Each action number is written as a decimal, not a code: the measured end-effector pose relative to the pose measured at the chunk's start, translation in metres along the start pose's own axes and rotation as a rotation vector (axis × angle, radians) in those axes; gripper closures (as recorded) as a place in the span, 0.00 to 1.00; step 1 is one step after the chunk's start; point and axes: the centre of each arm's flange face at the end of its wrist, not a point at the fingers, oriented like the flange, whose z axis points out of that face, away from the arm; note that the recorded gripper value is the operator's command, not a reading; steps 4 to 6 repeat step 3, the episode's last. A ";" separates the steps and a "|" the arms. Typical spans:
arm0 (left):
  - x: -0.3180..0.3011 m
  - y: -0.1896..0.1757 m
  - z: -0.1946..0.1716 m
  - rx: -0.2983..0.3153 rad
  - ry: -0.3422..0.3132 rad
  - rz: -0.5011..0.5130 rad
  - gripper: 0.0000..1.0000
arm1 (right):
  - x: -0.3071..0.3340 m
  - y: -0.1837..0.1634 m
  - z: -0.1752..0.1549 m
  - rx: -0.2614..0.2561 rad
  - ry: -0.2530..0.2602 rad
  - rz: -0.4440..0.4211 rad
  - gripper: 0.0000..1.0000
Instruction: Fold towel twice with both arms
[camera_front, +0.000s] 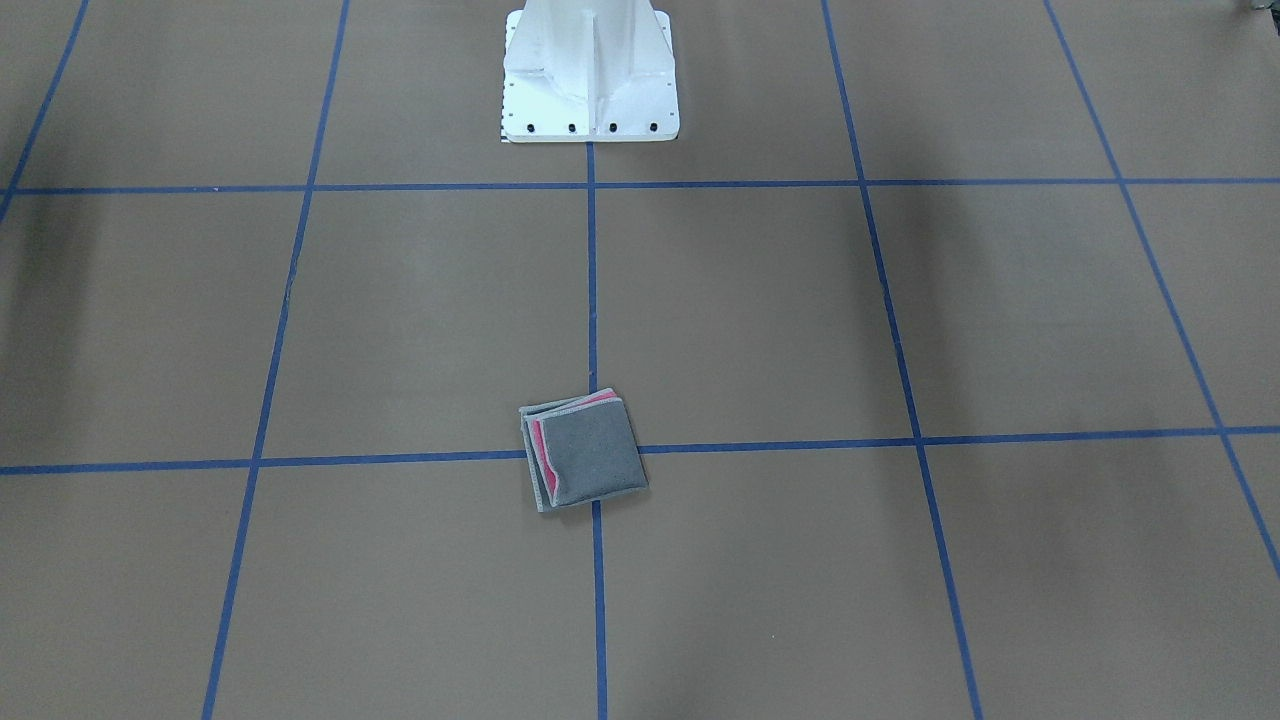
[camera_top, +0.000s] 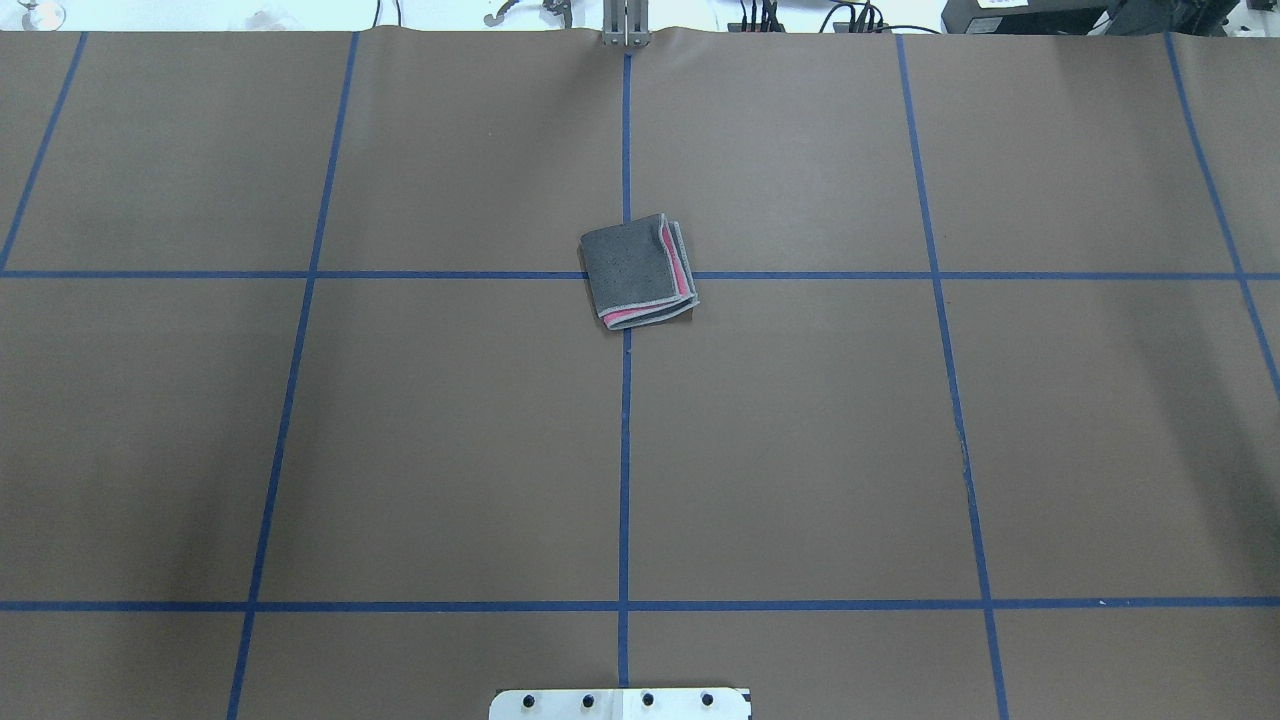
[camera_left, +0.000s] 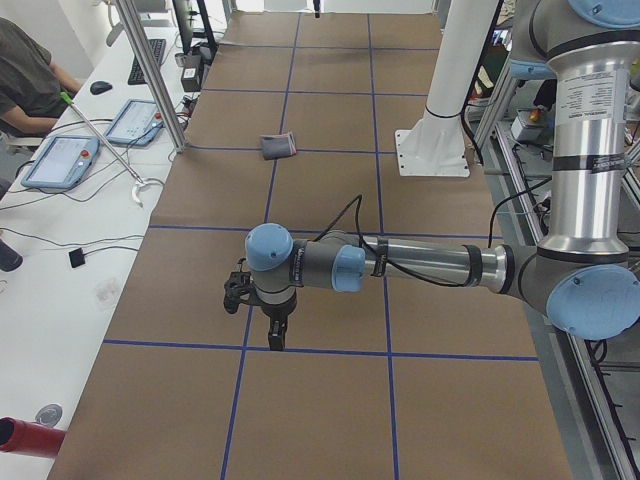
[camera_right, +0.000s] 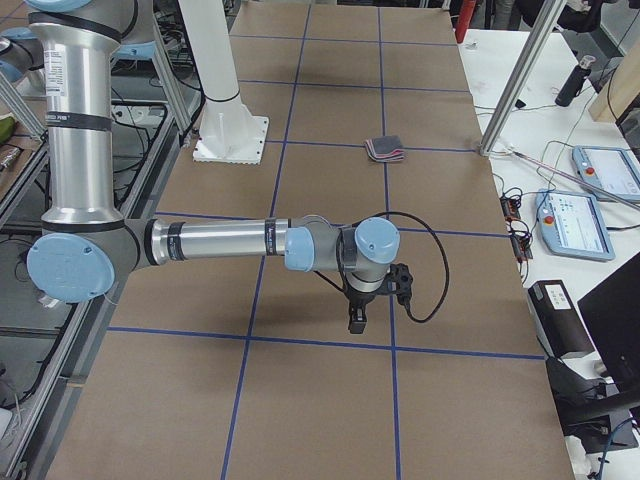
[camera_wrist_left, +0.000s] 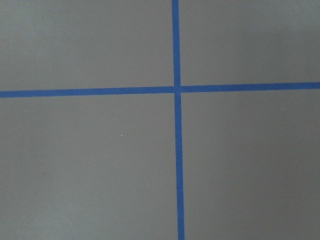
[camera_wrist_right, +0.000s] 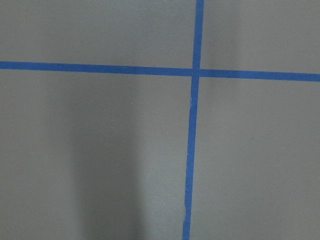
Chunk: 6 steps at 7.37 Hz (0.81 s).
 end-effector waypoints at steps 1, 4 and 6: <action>-0.001 0.000 0.000 0.000 -0.006 -0.001 0.00 | 0.000 0.000 -0.002 0.005 0.001 0.005 0.00; -0.002 0.001 0.001 -0.004 -0.008 -0.006 0.00 | 0.004 0.001 -0.008 0.019 0.002 0.039 0.00; -0.002 0.001 0.001 -0.004 -0.008 -0.006 0.00 | 0.004 0.001 -0.008 0.019 0.002 0.039 0.00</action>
